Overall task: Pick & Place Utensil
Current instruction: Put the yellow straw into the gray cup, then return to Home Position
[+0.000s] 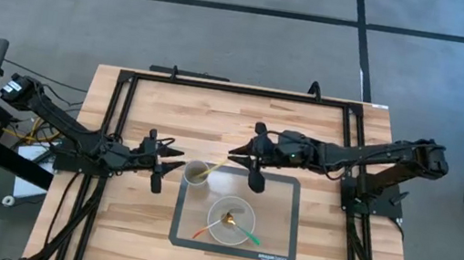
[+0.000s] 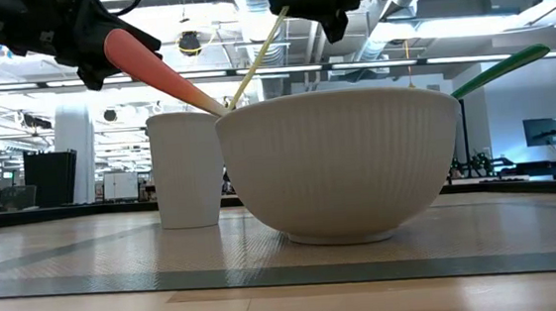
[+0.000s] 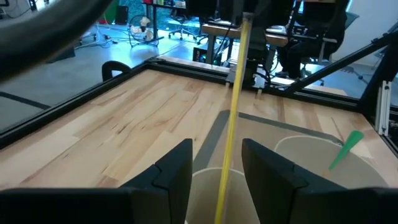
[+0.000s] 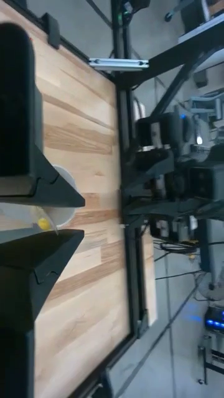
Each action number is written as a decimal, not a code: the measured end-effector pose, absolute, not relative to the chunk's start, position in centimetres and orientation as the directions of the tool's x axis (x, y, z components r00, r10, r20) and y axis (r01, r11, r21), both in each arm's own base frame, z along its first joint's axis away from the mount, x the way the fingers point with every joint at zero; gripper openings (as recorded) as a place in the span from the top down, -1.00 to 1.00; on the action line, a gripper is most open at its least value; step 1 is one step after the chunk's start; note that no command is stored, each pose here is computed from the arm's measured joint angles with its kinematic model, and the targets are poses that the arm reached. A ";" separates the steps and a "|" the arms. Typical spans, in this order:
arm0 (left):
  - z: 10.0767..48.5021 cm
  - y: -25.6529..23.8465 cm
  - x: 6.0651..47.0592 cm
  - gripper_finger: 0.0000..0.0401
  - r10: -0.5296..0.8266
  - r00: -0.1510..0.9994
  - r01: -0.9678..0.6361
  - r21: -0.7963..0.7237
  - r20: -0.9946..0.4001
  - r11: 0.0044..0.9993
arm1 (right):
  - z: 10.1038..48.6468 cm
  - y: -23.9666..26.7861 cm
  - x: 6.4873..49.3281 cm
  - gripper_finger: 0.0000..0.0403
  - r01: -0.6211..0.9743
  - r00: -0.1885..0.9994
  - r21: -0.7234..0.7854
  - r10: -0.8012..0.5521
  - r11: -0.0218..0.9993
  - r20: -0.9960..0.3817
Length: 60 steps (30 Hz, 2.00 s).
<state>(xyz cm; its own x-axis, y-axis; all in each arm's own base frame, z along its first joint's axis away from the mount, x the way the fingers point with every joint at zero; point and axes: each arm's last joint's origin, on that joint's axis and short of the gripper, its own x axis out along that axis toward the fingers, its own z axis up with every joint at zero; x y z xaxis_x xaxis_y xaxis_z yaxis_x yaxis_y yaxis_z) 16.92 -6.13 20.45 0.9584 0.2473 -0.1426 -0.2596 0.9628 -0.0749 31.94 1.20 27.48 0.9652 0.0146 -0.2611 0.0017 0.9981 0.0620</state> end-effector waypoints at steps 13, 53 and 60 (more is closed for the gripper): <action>20.5 -6.1 16.9 0.30 0.248 0.959 -0.261 -0.082 -0.141 0.962 | 29.4 1.1 31.2 0.70 0.000 0.987 0.064 0.010 0.998 -0.160; 18.9 -1.1 10.6 0.30 0.293 0.934 -0.290 -0.048 0.202 0.956 | 26.4 -1.5 11.5 0.70 0.236 0.965 -0.110 -0.247 0.965 -0.094; 19.0 -0.2 10.8 0.30 0.315 0.926 -0.308 -0.066 0.209 0.949 | 24.7 -1.7 9.1 0.70 0.287 0.958 -0.098 -0.288 0.953 0.003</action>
<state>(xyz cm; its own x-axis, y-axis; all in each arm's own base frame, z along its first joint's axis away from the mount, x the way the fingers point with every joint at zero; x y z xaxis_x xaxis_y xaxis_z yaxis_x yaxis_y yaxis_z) 10.79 -0.21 18.95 0.9257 0.3152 0.2090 -0.3083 0.9490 -0.0659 9.08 -1.68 24.67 0.9576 -0.2882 0.0027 0.2871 0.9529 -0.0983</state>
